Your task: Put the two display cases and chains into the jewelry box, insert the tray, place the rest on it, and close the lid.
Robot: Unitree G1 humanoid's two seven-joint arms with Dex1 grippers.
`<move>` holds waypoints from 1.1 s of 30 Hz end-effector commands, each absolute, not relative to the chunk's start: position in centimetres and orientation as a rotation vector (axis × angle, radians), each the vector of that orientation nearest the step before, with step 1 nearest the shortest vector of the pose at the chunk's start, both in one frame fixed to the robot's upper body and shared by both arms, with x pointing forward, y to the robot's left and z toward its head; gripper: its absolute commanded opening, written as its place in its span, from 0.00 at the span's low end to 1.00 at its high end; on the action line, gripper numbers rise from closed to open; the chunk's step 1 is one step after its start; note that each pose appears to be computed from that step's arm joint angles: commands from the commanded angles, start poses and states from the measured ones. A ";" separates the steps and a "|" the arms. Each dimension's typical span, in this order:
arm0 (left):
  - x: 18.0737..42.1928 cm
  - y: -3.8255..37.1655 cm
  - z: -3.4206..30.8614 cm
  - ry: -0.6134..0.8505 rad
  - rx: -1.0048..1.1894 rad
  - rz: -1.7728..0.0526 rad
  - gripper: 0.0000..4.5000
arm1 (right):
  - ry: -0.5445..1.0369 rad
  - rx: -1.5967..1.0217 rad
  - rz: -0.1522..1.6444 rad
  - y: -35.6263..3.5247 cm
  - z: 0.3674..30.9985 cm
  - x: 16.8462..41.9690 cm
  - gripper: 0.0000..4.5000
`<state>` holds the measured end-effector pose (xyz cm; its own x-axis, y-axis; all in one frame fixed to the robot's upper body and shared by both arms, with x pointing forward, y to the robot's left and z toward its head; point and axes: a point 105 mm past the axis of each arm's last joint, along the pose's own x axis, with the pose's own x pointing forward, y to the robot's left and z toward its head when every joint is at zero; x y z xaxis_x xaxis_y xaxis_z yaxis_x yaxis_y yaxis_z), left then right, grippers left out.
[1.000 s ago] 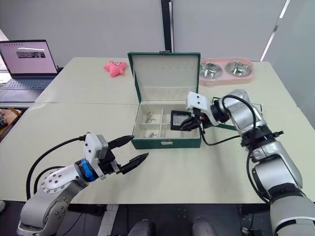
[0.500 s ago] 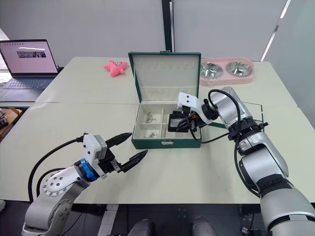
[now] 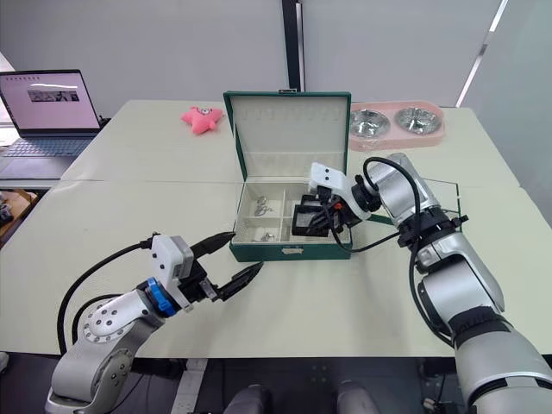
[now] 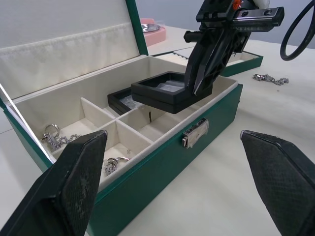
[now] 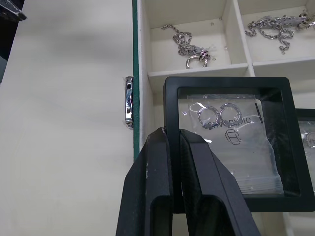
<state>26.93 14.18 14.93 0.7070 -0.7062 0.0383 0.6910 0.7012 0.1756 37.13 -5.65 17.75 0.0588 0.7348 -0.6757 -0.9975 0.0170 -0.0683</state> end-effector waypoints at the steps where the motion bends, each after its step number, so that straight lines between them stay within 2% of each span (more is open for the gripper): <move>1: 26.5 13.7 15.9 -0.155 0.172 -0.786 1.00 | 0.519 -0.638 1.461 -5.5 18.1 37.0 0.00; 12: 26.4 14.2 14.9 -0.141 0.162 -0.779 1.00 | 0.531 -0.653 1.452 -5.6 17.3 37.4 0.00; 14: 26.5 14.3 14.9 -0.141 0.163 -0.779 1.00 | 0.514 -0.645 1.447 -5.5 17.6 37.6 0.16; 22: 26.5 14.4 14.9 -0.143 0.165 -0.781 1.00 | 0.448 -0.592 1.434 -5.3 19.6 38.2 0.55; 26: 26.6 14.4 15.1 -0.143 0.168 -0.785 1.00 | 0.405 -0.544 1.427 -5.3 20.7 38.4 0.80; 28: 26.7 14.3 15.2 -0.141 0.167 -0.787 1.00 | 0.365 -0.510 1.433 -5.2 21.3 38.4 0.96; 29: 26.8 14.3 15.0 -0.125 0.166 -0.786 1.00 | 0.337 -0.474 1.439 -5.1 21.9 38.3 0.99; 33: 27.0 14.6 14.6 -0.073 0.142 -0.800 1.00 | 0.189 -0.342 1.450 -5.9 23.9 37.8 0.99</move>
